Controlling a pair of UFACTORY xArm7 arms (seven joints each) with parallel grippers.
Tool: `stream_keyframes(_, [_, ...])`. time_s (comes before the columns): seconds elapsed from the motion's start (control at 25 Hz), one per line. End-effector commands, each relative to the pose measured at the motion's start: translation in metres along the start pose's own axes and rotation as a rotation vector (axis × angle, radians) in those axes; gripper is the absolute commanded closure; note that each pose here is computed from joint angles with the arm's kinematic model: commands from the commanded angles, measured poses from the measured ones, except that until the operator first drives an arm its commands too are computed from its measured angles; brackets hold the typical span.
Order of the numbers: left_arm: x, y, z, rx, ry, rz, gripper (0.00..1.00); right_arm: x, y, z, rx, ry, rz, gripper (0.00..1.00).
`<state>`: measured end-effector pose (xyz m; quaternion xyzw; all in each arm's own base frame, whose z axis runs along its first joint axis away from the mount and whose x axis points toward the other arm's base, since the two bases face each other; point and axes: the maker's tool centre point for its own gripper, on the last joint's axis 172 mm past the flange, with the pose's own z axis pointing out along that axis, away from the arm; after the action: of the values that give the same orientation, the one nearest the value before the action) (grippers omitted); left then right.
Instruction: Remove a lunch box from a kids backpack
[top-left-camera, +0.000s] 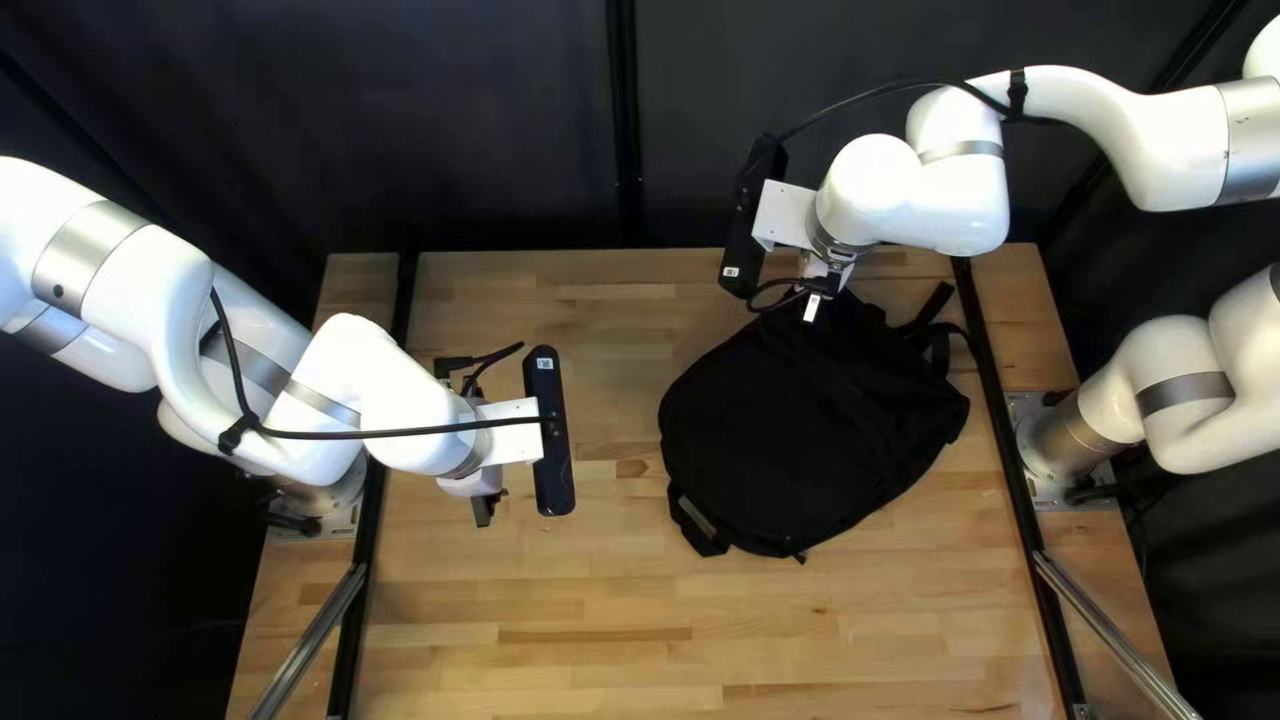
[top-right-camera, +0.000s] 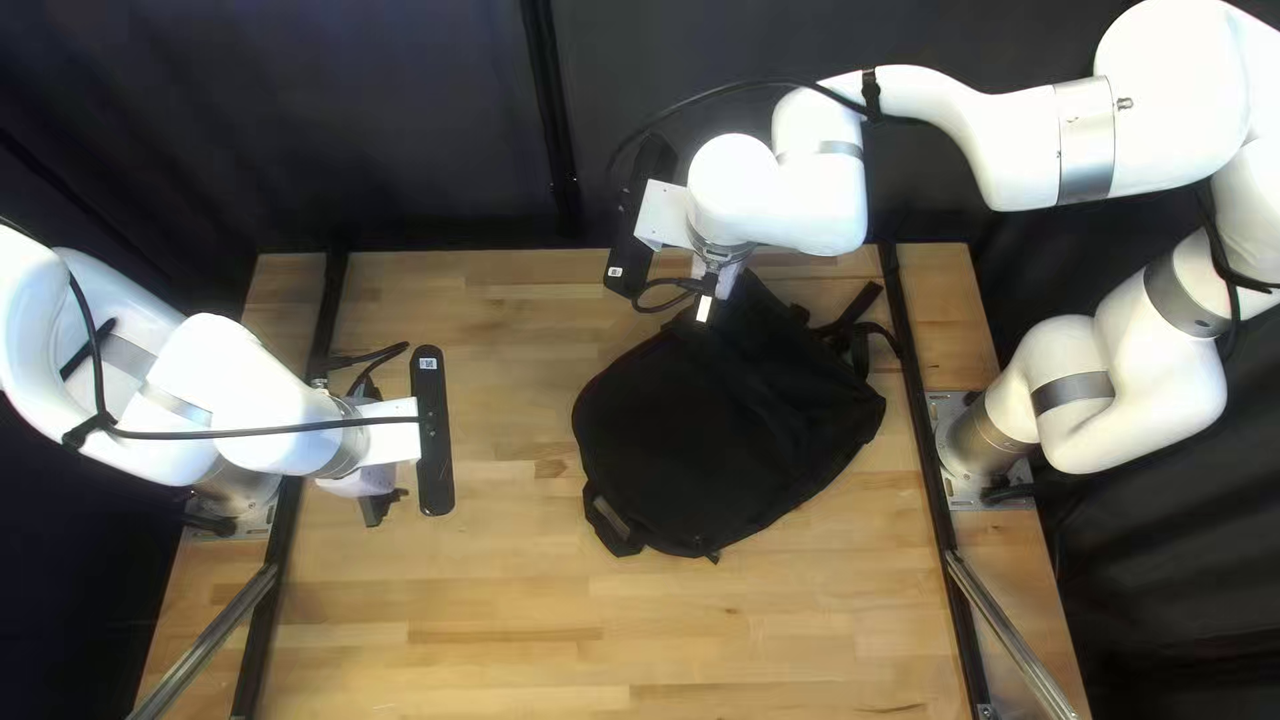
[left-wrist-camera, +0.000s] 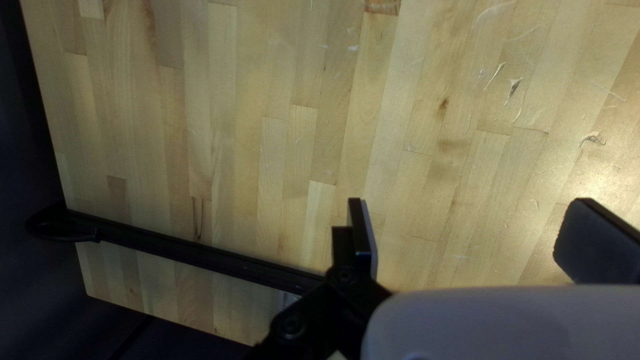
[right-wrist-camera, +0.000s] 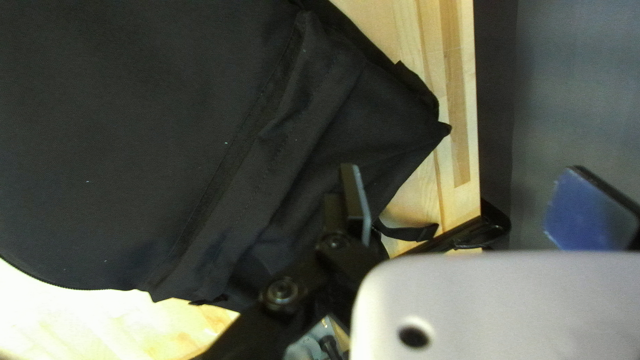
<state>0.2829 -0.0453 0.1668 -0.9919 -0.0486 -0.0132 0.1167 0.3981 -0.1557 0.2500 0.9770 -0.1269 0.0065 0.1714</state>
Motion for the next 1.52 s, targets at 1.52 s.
stream_keyframes(1.52, [0.271,0.177,0.064,0.147,0.036,-0.763,0.00,0.000,0.000,0.000,0.000,0.000,0.000,0.00])
